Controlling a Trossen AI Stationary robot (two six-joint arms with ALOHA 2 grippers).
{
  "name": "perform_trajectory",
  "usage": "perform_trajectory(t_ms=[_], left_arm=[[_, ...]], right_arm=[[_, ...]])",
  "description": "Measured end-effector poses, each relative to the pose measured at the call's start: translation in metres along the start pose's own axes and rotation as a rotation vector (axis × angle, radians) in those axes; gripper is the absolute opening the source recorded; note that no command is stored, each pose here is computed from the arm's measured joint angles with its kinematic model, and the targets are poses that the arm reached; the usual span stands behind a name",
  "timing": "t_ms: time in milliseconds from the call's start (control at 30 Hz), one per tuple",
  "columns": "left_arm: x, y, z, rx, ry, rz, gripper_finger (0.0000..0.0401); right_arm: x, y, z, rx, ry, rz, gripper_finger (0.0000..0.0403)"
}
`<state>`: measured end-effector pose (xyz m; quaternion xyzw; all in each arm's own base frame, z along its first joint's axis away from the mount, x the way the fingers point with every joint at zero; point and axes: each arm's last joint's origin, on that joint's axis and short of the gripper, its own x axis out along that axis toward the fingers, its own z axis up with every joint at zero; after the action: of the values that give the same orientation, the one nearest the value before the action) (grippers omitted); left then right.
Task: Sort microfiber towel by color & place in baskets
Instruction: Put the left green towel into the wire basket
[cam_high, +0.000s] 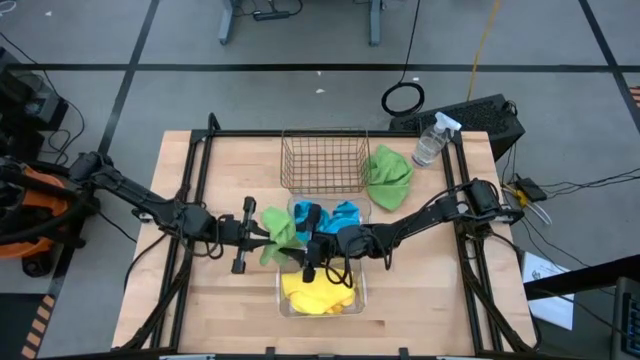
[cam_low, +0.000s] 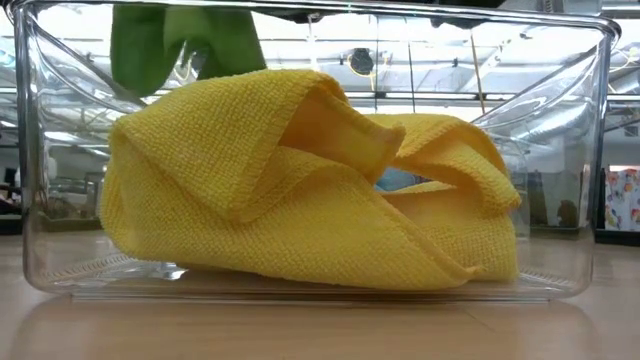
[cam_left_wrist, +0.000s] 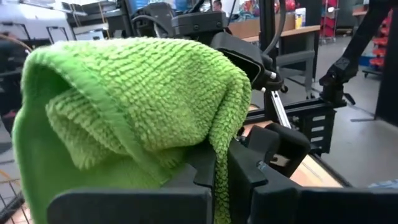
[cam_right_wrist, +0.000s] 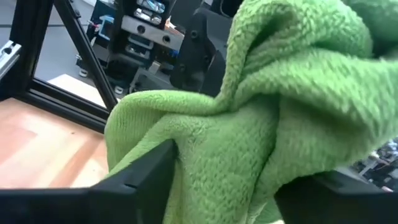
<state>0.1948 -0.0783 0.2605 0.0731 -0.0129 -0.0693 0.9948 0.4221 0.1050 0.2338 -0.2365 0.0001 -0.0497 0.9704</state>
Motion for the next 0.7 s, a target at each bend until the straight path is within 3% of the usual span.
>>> perform_trajectory(t_ms=[267,400,700], left_arm=[[0.0033,-0.0016,-0.0022,-0.008,0.001,-0.001,0.0017],[0.0016,-0.0043,-0.0035,-0.016,0.024,-0.002,0.0041],[-0.0021,-0.0087,-0.0066,-0.014,0.079,0.115,0.0168]], right_arm=[[-0.0005,0.0012,-0.003,-0.003,0.041,0.015,0.0084],[-0.001,0.0013,-0.0065,-0.031,0.101,-0.015,0.002],[-0.0099,-0.0028,-0.0018,-0.071,0.213,-0.031,0.0027]])
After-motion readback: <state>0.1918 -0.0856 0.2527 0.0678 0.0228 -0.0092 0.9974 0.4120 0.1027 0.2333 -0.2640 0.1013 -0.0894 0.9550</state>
